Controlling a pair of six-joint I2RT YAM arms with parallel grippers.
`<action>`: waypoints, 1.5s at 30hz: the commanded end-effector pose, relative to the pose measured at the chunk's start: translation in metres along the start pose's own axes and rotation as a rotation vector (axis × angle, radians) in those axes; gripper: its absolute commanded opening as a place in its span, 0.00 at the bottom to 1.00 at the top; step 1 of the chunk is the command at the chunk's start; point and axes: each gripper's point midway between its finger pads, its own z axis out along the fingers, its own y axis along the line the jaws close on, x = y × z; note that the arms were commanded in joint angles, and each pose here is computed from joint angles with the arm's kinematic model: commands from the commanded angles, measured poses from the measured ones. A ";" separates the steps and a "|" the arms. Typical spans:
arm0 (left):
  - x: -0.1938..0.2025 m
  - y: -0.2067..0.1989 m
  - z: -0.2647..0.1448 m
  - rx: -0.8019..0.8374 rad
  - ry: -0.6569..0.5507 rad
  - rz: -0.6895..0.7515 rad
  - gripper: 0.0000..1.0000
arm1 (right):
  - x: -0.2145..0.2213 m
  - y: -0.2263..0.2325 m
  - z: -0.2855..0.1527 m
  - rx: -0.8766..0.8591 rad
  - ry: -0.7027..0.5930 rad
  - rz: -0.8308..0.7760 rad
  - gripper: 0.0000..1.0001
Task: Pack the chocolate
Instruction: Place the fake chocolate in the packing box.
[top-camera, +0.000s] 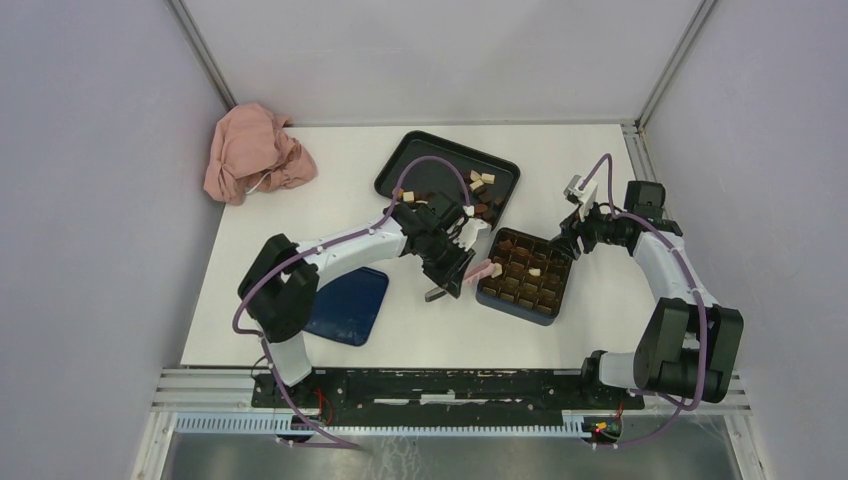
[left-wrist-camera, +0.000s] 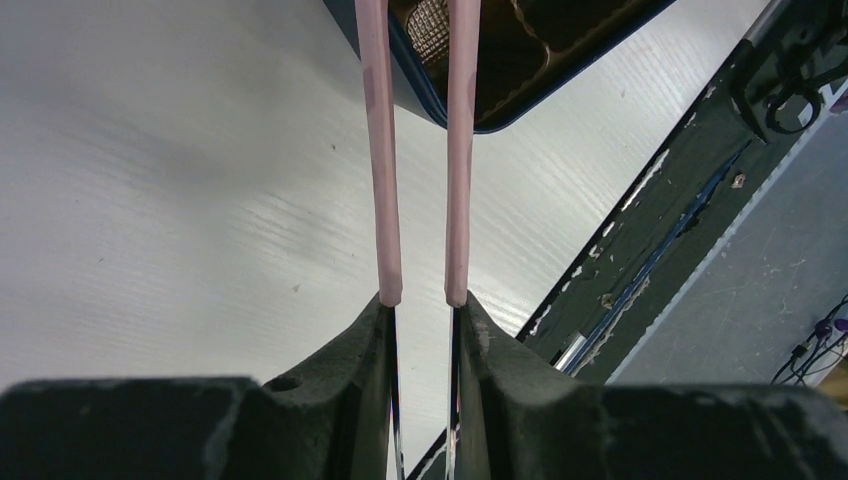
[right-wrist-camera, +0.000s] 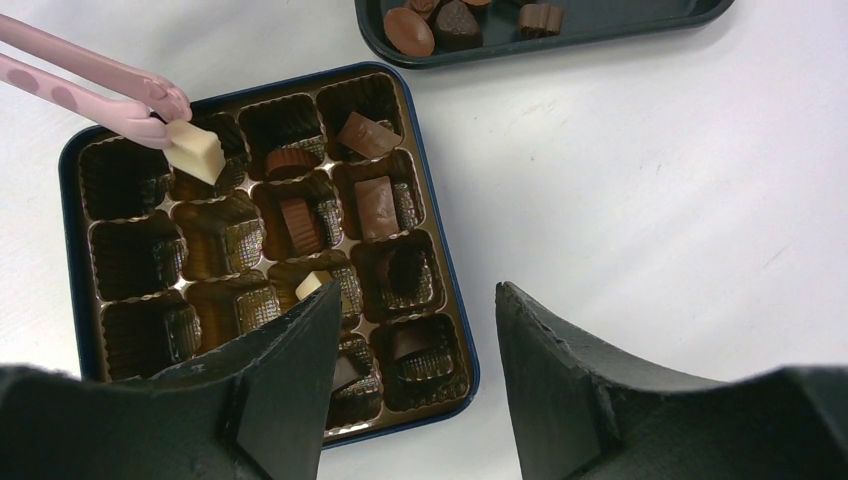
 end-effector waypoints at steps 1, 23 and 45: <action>-0.013 -0.002 -0.005 -0.032 -0.020 -0.023 0.25 | -0.009 0.001 -0.004 0.000 -0.036 -0.036 0.64; -0.027 -0.007 -0.011 -0.029 -0.051 -0.005 0.36 | -0.008 0.004 -0.005 -0.017 -0.034 -0.036 0.64; -0.129 0.158 -0.074 -0.163 -0.267 -0.249 0.35 | -0.017 0.008 -0.009 -0.016 -0.061 -0.065 0.64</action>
